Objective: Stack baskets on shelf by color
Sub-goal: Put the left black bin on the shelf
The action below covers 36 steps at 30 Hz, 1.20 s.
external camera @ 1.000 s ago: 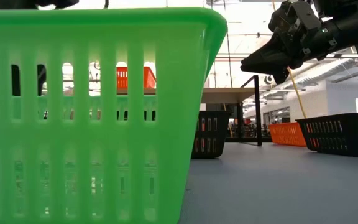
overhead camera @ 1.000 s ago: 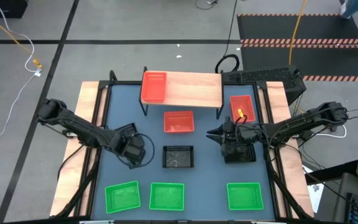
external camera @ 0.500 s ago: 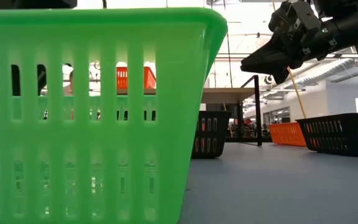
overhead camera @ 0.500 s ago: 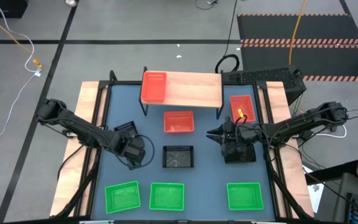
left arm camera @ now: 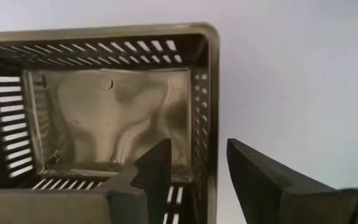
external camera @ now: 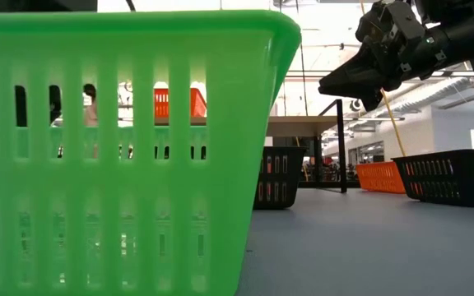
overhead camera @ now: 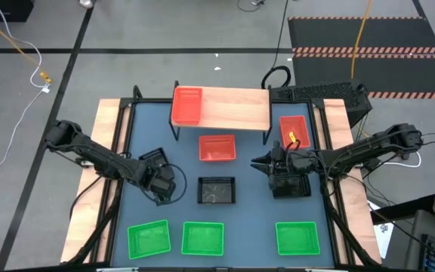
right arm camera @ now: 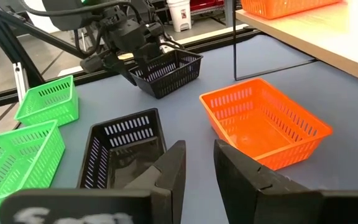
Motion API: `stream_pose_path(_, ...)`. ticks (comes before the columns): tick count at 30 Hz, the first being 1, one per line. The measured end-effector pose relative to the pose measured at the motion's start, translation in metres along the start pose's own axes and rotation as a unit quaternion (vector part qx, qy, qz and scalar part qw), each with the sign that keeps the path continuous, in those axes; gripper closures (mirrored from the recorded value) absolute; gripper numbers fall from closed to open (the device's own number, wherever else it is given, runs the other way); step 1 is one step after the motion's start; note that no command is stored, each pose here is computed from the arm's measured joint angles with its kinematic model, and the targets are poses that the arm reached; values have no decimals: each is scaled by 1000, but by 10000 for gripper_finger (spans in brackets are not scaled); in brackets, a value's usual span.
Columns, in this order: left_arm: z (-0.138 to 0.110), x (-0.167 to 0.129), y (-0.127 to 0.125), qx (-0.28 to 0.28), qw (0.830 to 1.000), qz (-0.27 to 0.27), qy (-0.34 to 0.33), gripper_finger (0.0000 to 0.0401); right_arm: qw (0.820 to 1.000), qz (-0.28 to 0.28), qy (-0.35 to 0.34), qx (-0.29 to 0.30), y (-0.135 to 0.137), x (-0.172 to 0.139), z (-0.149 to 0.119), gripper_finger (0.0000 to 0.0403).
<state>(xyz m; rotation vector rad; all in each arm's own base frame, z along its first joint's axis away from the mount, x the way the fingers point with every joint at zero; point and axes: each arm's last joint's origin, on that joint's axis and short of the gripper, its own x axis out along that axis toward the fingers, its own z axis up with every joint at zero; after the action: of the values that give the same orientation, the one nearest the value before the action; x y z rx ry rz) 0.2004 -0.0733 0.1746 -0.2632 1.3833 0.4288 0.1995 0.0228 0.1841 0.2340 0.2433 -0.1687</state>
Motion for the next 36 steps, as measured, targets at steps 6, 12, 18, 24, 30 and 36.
stream_pose_path(6,-2,2,1,-17,1000,2,6,263,1000,0,-1,0,0,0,0,323)
stream_pose_path(12,-2,2,1,-21,1000,-5,13,375,1000,0,0,0,0,0,0,323)
stream_pose_path(18,1,-1,0,-43,999,-14,18,380,1000,0,-1,0,0,0,0,323)
stream_pose_path(24,11,-27,-2,-46,999,-7,25,392,1000,0,-1,0,0,0,0,323)
stream_pose_path(30,20,-61,-2,-39,999,14,24,394,1000,0,0,-5,0,0,0,323)
stream_pose_path(36,22,-88,-1,-49,998,31,21,393,1000,1,3,-11,0,0,0,323)
